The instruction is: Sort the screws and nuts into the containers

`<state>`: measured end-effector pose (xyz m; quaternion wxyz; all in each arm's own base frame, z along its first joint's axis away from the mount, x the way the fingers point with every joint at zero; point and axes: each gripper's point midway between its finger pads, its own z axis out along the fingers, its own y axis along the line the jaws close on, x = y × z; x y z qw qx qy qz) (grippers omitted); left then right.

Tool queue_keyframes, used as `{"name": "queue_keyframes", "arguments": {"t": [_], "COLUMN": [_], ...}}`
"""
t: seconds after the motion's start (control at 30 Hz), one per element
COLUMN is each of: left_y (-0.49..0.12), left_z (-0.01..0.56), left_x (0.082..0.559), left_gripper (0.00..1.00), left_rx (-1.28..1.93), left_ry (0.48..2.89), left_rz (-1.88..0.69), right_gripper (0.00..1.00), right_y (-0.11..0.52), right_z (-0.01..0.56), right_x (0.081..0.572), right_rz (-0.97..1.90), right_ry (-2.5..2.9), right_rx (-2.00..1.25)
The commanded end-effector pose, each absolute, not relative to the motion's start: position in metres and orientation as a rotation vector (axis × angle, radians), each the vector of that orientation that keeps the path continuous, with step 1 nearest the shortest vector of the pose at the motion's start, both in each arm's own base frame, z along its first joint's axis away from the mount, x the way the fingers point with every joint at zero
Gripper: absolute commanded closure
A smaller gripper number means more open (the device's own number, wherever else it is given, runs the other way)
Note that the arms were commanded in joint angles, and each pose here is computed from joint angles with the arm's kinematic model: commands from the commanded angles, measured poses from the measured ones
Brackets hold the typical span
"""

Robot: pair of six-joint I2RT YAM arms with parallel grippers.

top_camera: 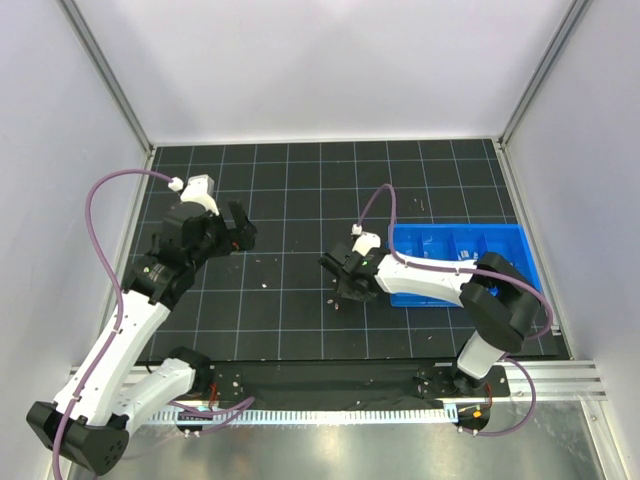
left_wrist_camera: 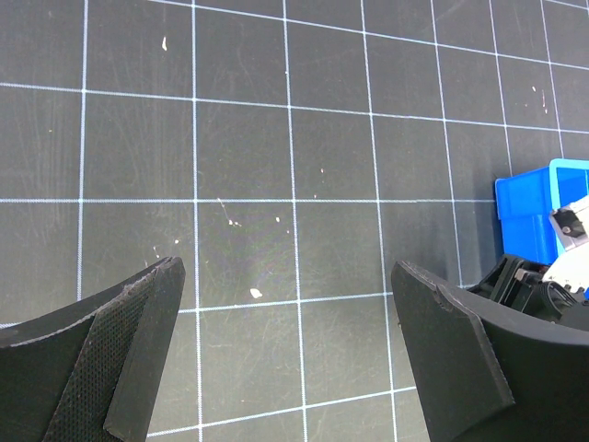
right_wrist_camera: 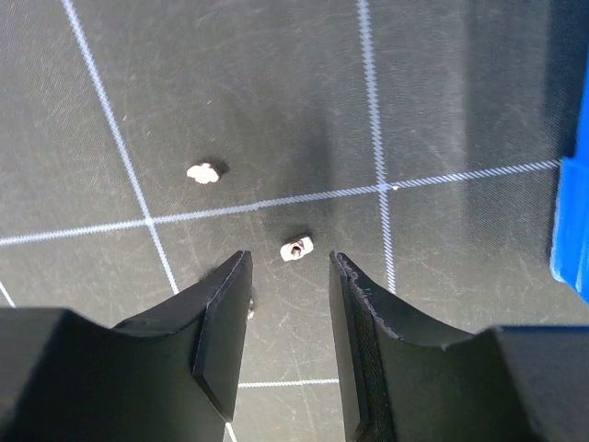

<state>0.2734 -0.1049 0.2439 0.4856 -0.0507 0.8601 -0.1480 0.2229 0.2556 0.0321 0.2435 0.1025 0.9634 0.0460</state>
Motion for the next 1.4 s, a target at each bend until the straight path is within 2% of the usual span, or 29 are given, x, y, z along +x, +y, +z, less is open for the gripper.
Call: {"name": "queue_keyframes", "arguments": {"t": [0.0, 0.43, 1.03, 1.13, 1.37], "left_y": [-0.105, -0.106, -0.106, -0.107, -0.107], "left_z": [0.255, 0.255, 0.256, 0.256, 0.256], "left_x": [0.276, 0.276, 0.274, 0.274, 0.274], "left_gripper": [0.0, 0.0, 0.0, 0.0, 0.0], "left_rx": [-0.138, -0.134, -0.135, -0.134, -0.132], "left_ry": [2.043, 2.043, 2.036, 2.036, 2.036], "left_rz": [-0.38, -0.387, -0.392, -0.395, -0.396], "right_gripper": [0.55, 0.55, 0.59, 0.62, 0.64], "right_y": [0.257, 0.245, 0.256, 0.255, 0.25], "right_z": [0.044, 0.037, 0.018, 0.014, 0.009], "right_x": [0.238, 0.238, 0.23, 0.224, 0.213], "right_rz": [0.117, 0.097, 0.077, 0.069, 0.033], "right_ry": [2.549, 2.48, 2.571, 2.602, 2.645], "right_rx": [0.434, 0.662, 0.687, 0.694, 0.702]}}
